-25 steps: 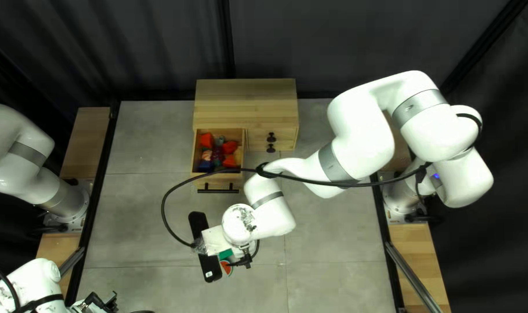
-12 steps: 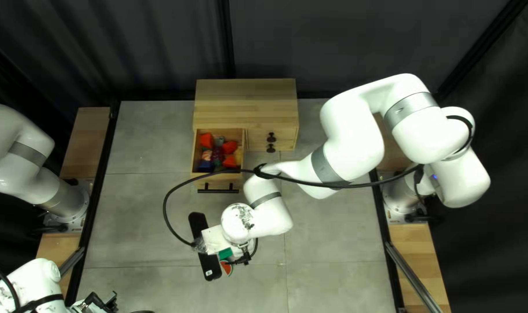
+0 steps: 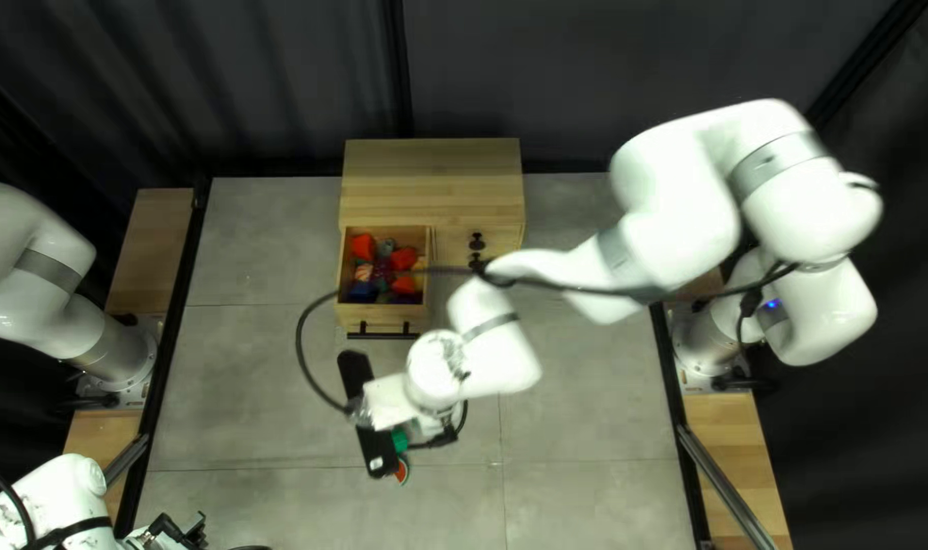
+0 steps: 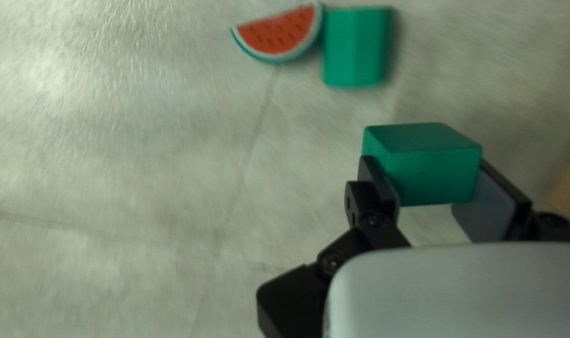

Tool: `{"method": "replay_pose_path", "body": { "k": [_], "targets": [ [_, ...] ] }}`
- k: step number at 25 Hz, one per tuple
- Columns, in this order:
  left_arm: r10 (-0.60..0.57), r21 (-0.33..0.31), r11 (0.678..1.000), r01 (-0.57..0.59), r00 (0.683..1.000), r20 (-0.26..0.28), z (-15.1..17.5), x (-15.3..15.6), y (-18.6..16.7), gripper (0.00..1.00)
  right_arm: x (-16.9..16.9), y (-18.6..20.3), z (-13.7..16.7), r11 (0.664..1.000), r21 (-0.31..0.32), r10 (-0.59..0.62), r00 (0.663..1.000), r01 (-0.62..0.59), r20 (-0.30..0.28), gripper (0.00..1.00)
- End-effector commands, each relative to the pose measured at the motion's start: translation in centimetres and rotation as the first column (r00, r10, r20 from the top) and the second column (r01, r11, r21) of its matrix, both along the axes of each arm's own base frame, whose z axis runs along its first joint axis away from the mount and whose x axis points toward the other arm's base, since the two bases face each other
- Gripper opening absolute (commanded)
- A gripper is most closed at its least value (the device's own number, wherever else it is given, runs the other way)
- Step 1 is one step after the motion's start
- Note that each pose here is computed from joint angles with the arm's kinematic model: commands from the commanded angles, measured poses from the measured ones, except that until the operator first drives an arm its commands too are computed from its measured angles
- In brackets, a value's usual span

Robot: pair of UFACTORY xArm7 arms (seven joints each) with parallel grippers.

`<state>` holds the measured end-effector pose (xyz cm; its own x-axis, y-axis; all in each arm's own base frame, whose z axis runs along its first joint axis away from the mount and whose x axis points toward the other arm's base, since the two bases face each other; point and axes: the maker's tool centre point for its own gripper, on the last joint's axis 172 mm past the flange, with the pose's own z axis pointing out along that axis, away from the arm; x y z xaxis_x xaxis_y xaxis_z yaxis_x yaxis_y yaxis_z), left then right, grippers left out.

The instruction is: Open drawers and place objects into drawer and close

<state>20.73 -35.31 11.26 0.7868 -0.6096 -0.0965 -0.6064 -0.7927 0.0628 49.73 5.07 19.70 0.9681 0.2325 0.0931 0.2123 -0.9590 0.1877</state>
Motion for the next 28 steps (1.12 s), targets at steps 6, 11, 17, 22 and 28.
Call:
{"method": "replay_pose_path", "body": {
  "k": [6, 11, 17, 22, 28],
  "targets": [
    [0.0, 0.0, 1.0, 0.0, 1.0, 0.0, 0.0, 0.0, 0.0, 1.0, 0.6, -11.6, 4.9, 0.985, -0.088, -0.143, 0.989, 0.147, 0.047, 0.02],
    [0.0, 0.0, 1.0, 0.0, 1.0, 0.0, 0.0, 0.0, 0.0, 1.0, 2.9, -14.2, 3.1, 0.978, -0.077, -0.19, 0.979, 0.195, 0.071, 0.03],
    [0.0, 0.0, 1.0, 0.0, 1.0, 0.0, 0.0, 0.0, 0.0, 1.0, 4.9, -15.7, 0.6, 0.975, -0.054, -0.212, 0.973, 0.217, 0.086, 1.0],
    [0.0, 0.0, 1.0, 0.0, 1.0, 0.0, 0.0, 0.0, 0.0, 1.0, 3.0, -15.2, 1.4, 0.983, -0.04, -0.178, 0.983, 0.18, 0.052, 1.0],
    [0.0, 0.0, 1.0, 0.0, 1.0, 0.0, 0.0, 0.0, 0.0, 1.0, -4.7, -12.3, 4.3, 0.998, 0.014, -0.062, 0.997, 0.063, -0.046, 1.0]
  ]
}}
